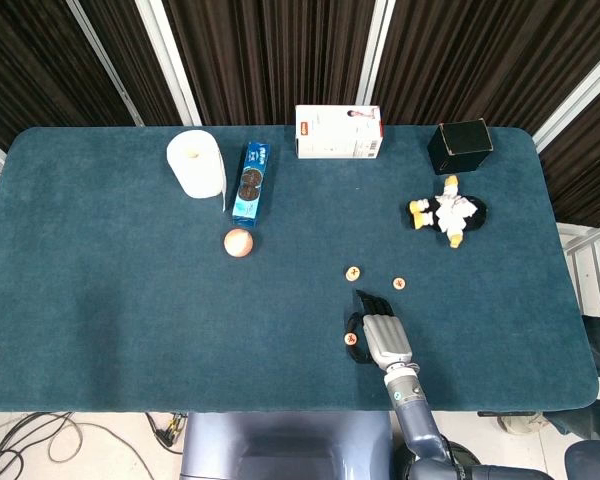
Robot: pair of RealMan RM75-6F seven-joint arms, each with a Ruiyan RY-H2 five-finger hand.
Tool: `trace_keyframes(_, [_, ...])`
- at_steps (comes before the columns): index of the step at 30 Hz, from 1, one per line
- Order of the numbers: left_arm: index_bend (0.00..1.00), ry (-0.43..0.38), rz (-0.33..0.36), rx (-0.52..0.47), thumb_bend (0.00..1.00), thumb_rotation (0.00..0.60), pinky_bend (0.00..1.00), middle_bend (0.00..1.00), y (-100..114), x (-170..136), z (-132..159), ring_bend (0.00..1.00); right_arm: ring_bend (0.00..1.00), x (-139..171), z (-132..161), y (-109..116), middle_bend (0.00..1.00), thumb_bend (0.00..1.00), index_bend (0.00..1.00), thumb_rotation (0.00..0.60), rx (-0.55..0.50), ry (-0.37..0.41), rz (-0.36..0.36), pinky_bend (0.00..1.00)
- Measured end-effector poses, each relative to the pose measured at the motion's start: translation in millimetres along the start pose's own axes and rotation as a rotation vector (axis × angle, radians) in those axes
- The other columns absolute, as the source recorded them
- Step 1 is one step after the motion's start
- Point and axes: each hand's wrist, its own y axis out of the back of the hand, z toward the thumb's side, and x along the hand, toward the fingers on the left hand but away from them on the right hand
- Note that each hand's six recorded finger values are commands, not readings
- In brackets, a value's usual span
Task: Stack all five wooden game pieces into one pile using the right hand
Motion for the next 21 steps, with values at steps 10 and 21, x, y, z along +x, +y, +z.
trace_keyframes(10, [0.01,0.001,-0.002,0.001,0.11,0.6,0.0,0.0,-0.3,0.2,0.0,0.0,0.0,0.5,5.5,17.5,0.0,0.41,0.52,0.6,-0.007,0.015,-0.017,0.0])
trace_keyframes(21, [0.01,-0.004,0.0,0.0,0.11,0.6,0.0,0.0,-0.2,-0.9,1.1,0.0,0.0,-26.9,30.6,77.6,0.0,0.41,0.52,0.6,0.016,0.026,-0.069,0.0])
